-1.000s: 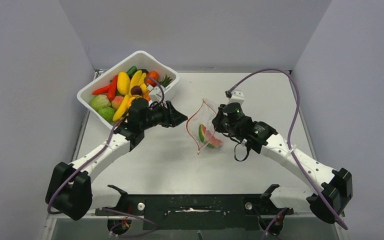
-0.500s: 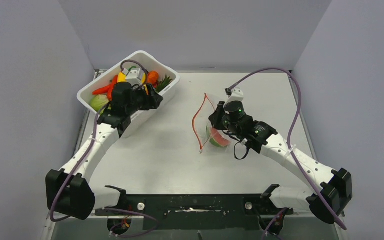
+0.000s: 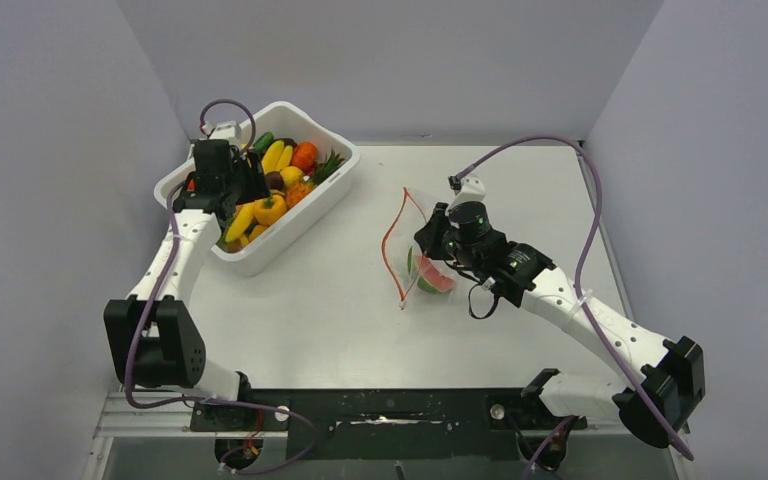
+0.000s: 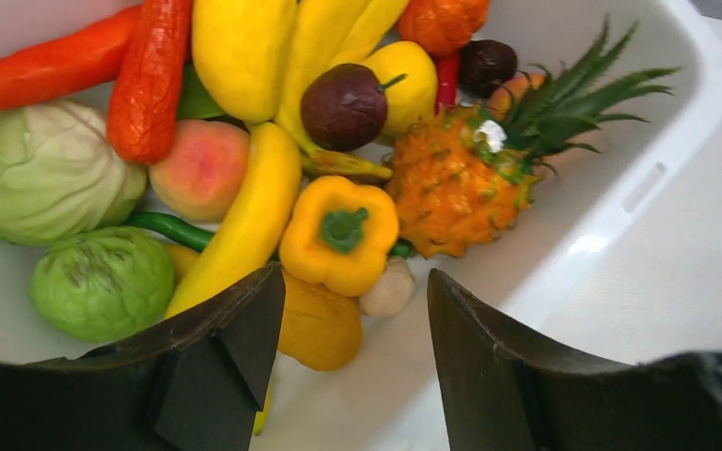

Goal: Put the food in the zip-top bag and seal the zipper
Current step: Pick up the fake vegetable from the bin.

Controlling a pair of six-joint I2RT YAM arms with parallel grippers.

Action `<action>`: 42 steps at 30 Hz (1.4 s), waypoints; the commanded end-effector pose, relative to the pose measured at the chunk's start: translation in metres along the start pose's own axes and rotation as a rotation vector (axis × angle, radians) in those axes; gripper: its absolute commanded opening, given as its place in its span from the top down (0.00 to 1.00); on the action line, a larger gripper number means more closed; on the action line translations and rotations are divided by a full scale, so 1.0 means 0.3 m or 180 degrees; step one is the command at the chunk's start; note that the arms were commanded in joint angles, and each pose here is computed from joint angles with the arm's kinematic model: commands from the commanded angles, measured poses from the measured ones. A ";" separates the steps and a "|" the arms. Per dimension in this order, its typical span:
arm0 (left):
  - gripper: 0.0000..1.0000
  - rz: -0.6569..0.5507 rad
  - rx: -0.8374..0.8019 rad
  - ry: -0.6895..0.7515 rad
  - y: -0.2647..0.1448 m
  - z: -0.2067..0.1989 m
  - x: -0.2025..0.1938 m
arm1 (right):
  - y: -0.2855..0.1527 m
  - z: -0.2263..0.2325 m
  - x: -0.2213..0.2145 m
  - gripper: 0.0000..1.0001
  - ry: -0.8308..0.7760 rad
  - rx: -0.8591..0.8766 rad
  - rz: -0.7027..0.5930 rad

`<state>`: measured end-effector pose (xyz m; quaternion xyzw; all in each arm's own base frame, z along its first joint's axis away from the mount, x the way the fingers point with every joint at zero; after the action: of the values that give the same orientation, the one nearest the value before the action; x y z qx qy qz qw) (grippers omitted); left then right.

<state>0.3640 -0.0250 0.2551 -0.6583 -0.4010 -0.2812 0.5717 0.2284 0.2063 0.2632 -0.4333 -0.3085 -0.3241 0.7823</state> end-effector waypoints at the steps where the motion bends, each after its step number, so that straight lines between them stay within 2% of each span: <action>1: 0.42 -0.0128 0.0227 0.0187 0.036 0.049 0.097 | -0.014 0.049 0.064 1.00 0.0004 0.0187 -0.0213; 4: 0.41 -0.0228 0.0642 0.0315 0.075 0.105 0.142 | -0.011 0.057 0.063 1.00 0.0025 0.0202 -0.0220; 8: 0.39 -0.0315 0.0776 0.0414 0.137 0.153 0.180 | -0.001 0.069 0.049 1.00 0.0021 0.0212 -0.0170; 16: 0.39 -0.0159 0.1218 0.0581 0.253 0.274 0.174 | -0.009 0.086 0.063 1.00 -0.0031 0.0187 -0.0168; 29: 0.39 -0.0028 0.1364 0.0779 0.395 0.336 0.130 | -0.033 0.085 0.075 1.00 -0.0030 0.0179 -0.0228; 37: 0.48 0.0009 0.1353 0.0798 0.441 0.336 0.096 | -0.042 0.082 0.075 1.00 -0.0043 0.0177 -0.0246; 42: 0.49 0.0089 0.1333 0.0862 0.470 0.328 0.059 | -0.045 0.082 0.076 1.00 -0.0031 0.0184 -0.0254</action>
<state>0.4675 0.0729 0.1624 -0.5071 -0.3353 -0.2396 0.7570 0.2271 0.2173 0.2669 -0.4375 -0.3130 -0.3120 0.7831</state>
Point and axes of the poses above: each gripper's point midway between its finger pads, its own y axis out along the fingers, its own z axis along the line the jaws close on, x = y × z, the point moved 8 cm from there along -y, back along the fingers, and after that the axes turned 1 degree about y, right-handed, at the moved point
